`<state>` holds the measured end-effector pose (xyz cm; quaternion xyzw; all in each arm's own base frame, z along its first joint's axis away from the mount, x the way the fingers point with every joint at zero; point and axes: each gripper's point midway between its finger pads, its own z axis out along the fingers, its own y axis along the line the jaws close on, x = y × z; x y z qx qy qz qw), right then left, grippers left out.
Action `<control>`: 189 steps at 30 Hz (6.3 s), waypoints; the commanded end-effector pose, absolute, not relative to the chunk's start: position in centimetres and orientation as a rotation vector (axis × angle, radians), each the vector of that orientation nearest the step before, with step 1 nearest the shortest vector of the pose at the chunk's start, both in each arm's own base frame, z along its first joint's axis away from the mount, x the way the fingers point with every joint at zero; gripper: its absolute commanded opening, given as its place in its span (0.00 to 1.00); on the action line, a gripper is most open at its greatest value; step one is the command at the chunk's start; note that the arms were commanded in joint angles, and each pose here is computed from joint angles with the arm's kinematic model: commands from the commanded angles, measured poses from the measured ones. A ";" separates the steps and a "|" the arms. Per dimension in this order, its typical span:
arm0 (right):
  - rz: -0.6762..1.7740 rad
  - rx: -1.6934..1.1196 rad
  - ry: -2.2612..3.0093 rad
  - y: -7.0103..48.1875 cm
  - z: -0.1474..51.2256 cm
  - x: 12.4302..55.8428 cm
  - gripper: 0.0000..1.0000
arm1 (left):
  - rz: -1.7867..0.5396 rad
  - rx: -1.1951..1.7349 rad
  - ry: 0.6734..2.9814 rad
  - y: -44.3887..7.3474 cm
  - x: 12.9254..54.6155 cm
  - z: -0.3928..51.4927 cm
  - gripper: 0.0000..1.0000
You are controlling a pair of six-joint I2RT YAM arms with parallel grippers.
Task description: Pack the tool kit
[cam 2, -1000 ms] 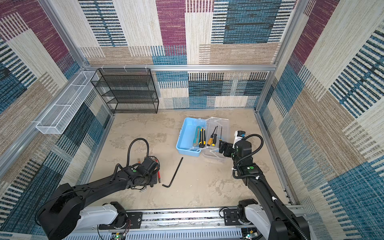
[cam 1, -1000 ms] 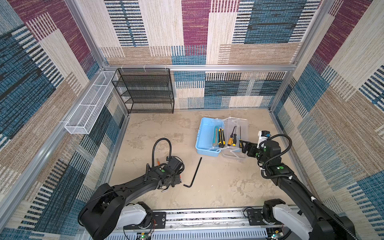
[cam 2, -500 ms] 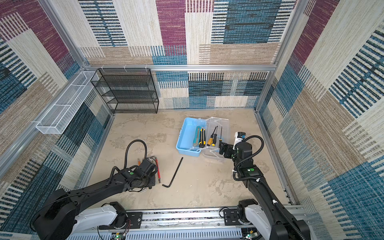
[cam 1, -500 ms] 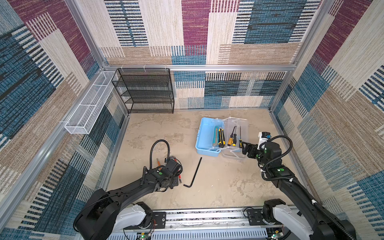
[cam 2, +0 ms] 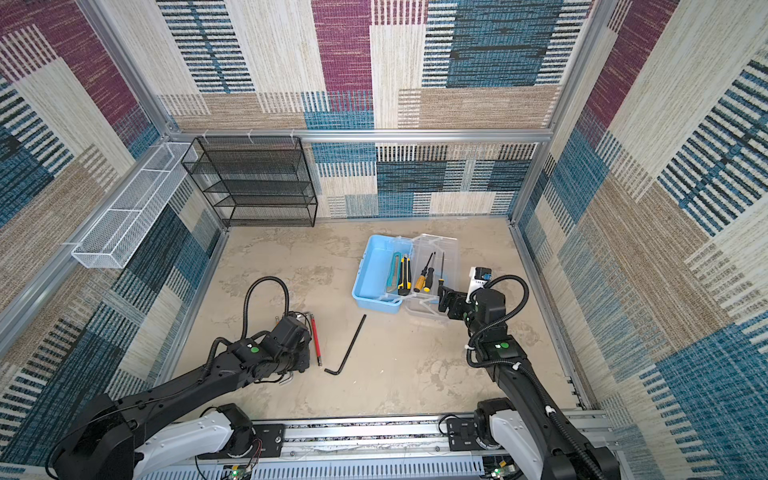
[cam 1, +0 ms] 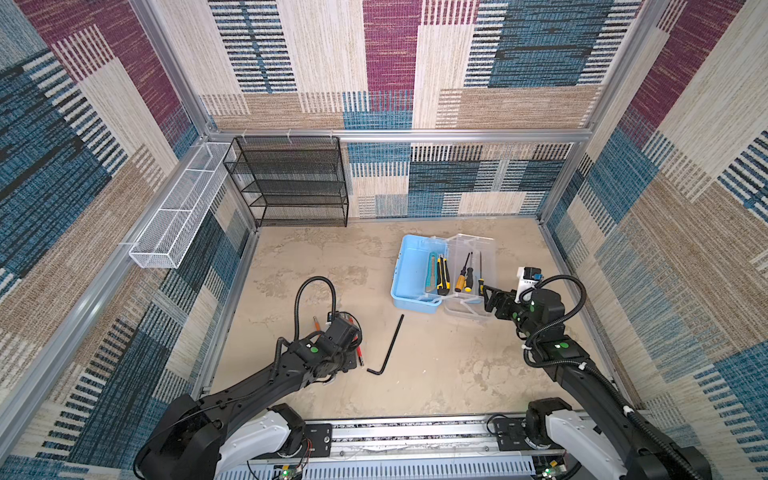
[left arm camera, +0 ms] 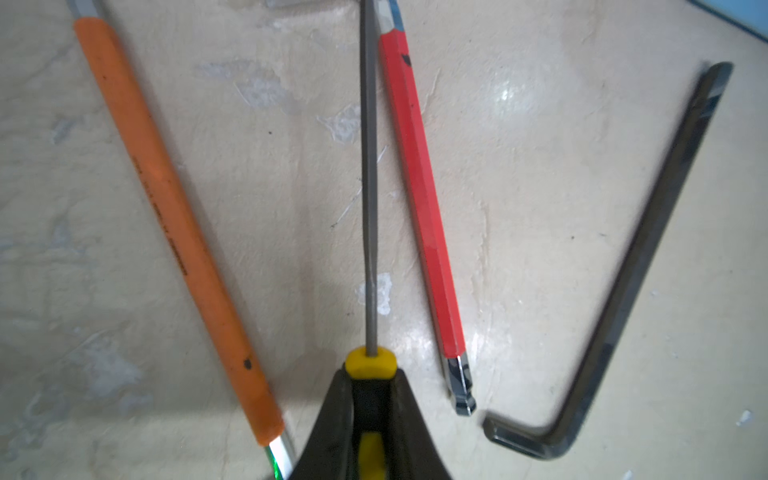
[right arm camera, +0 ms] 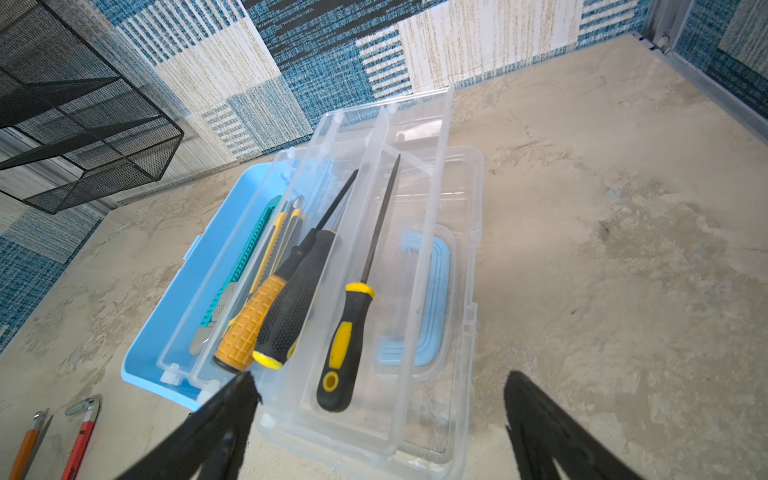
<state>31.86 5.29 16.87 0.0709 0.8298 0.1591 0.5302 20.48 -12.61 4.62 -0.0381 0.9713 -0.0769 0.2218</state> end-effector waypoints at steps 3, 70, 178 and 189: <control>0.373 0.163 1.899 4.6 18.3 32.5 0.95 | -0.257 -0.138 2.634 -12.9 21.1 6.2 0.02; 0.577 0.368 1.867 0.9 16.9 31.1 0.97 | -1.308 0.467 2.287 -52.6 37.0 21.1 0.01; 0.558 0.042 2.279 20.3 10.9 24.3 0.65 | -0.695 -0.008 2.481 -24.9 37.8 10.0 0.75; 0.564 0.076 2.279 19.4 10.3 23.6 0.68 | -0.797 0.059 2.514 -28.1 40.4 9.7 0.53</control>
